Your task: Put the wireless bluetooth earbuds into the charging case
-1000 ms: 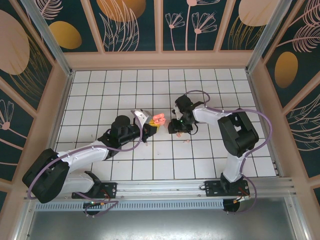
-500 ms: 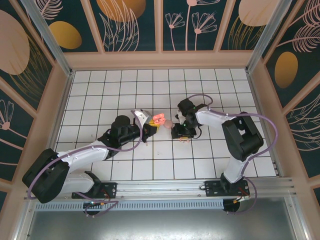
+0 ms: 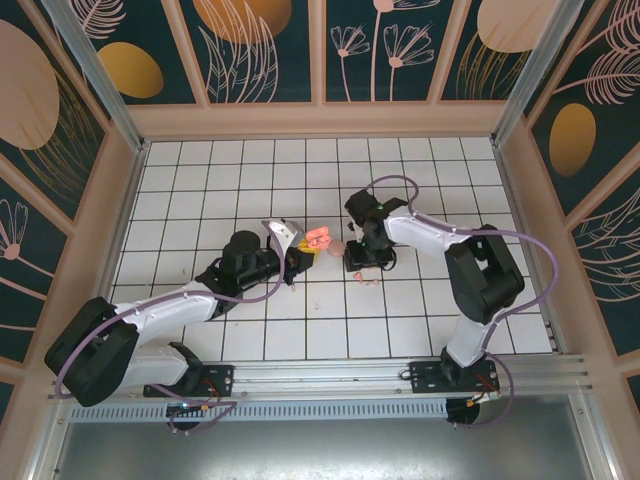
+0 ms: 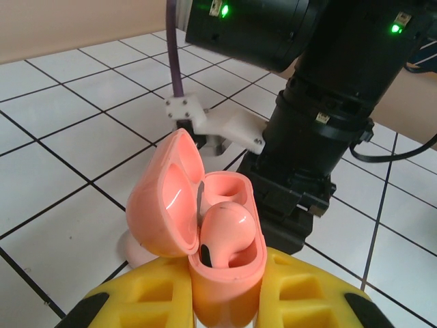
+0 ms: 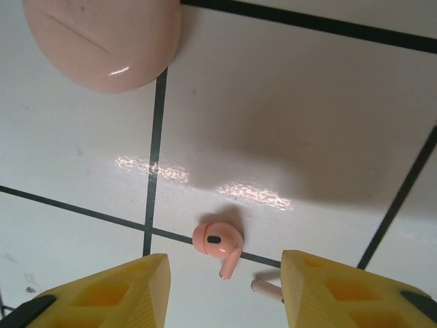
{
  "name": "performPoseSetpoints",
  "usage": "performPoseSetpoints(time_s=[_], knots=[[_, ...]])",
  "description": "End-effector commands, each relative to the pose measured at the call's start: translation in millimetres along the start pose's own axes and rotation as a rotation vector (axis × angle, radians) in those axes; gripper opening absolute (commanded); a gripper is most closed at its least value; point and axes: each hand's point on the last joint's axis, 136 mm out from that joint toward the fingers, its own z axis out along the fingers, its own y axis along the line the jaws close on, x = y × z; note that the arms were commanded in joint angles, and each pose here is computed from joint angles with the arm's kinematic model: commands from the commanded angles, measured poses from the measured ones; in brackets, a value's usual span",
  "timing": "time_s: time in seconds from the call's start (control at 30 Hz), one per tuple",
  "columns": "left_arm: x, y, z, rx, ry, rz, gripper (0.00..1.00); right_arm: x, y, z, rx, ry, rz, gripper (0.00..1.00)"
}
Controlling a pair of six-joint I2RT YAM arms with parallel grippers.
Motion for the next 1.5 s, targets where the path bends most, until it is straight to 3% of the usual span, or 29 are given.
performPoseSetpoints(time_s=[0.0,0.5,0.93,1.1,1.47], knots=[[-7,-6,-3,0.014,-0.026,0.018,0.07,5,-6,8,0.08,0.044,-0.011,0.46],[-2,-4,-4,0.008,-0.021,0.014,0.07,6,2,29,0.079,0.075,-0.04,0.4],[0,-2,-6,-0.007,-0.012,0.02,0.08,-1,-2,28,0.099,0.02,-0.044,0.28],[-1,-3,-3,-0.003,-0.007,0.017,0.07,-12,2,13,0.073,-0.068,-0.026,0.27],[-1,-5,2,0.026,-0.008,0.002,0.07,-37,20,-49,-0.09,-0.387,0.064,0.25]])
